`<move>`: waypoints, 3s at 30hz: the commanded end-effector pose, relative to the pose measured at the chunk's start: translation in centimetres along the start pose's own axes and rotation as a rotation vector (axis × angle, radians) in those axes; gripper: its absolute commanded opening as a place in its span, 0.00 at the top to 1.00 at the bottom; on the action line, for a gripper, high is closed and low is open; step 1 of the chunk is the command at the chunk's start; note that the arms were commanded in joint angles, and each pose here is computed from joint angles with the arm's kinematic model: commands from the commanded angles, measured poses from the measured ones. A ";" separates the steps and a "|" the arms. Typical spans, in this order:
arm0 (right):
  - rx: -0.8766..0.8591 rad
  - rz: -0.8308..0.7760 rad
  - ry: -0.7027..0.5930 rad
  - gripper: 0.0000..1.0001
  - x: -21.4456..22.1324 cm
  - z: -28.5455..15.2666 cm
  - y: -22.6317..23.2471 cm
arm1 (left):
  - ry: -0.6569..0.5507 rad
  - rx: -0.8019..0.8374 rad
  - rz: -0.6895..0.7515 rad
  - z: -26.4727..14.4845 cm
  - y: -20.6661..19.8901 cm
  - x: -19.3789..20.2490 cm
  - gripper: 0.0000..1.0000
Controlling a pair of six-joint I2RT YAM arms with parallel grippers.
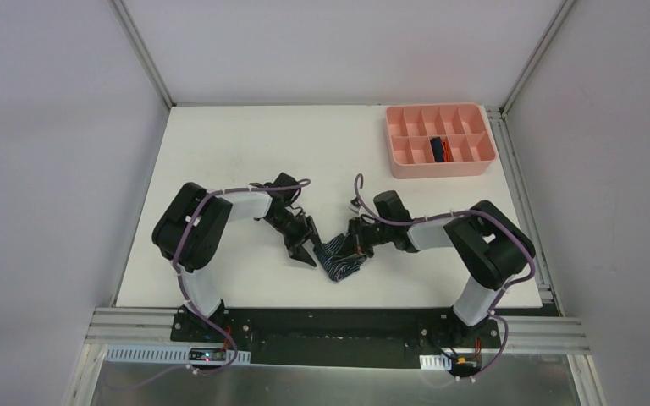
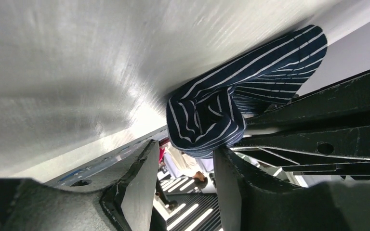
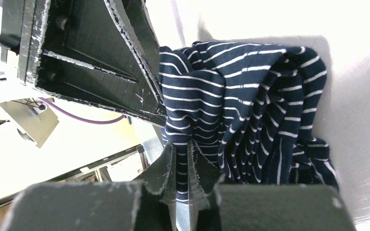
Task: Roll the underwear
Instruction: Roll the underwear to the center of the board.
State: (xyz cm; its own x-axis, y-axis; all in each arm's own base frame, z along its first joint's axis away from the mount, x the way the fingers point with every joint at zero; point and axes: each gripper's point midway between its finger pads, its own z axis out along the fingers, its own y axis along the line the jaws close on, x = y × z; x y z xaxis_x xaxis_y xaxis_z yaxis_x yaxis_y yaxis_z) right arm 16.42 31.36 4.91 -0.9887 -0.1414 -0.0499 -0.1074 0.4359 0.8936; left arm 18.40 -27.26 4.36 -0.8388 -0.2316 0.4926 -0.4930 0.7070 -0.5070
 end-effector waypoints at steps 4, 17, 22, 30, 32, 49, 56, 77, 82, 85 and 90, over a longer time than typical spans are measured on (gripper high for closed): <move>0.011 -0.011 0.012 0.82 -0.1 -0.1 0.0 | 0.017 -0.054 -0.023 1.0 1.1 -0.1 0.53; 0.397 -0.283 -0.115 0.40 -2.5 -4.9 1.9 | 0.044 -0.119 -0.040 1.8 1.3 0.4 0.55; 0.607 -0.471 -0.191 0.37 -2.4 -6.5 2.5 | 0.050 -0.128 -0.043 2.2 1.3 0.4 0.55; 0.881 -0.773 -0.165 0.35 -0.9 -4.7 3.1 | 0.058 -0.124 -0.045 2.5 0.8 0.2 0.55; 0.916 -0.813 -0.151 0.35 -0.8 -3.9 3.0 | 0.060 -0.126 -0.047 2.6 0.8 0.1 0.55; 0.945 -0.821 -0.092 0.97 0.7 -1.4 -1.0 | 0.031 -0.083 -0.045 1.5 -1.1 0.2 0.47; 0.565 -0.641 -0.054 0.99 2.9 -0.6 0.0 | -0.005 0.009 -0.002 -0.4 -3.9 0.8 0.33; 0.047 -0.222 -0.107 1.00 1.6 -3.0 1.0 | 0.052 0.038 0.043 -0.5 -2.7 2.4 0.30; 0.016 -0.167 -0.097 1.00 1.7 -3.3 0.5 | 0.051 0.017 0.048 0.7 -1.8 1.9 0.30; 0.017 -0.148 -0.084 1.00 1.9 -3.2 0.1 | 0.037 0.024 0.062 1.2 -2.3 1.4 0.32; 0.018 -0.121 -0.077 1.00 2.0 -3.0 -0.3 | 0.047 0.017 0.064 2.4 -2.5 1.2 0.48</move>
State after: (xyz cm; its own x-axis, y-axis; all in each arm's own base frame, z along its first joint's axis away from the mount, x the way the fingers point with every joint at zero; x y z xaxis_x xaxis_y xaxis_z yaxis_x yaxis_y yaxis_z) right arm 15.01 27.97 5.36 -0.9739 -0.1151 -0.1955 -0.2268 0.4795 0.8477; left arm 18.11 -29.99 4.88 -0.8503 -0.1809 0.4942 -0.4620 0.7062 -0.5364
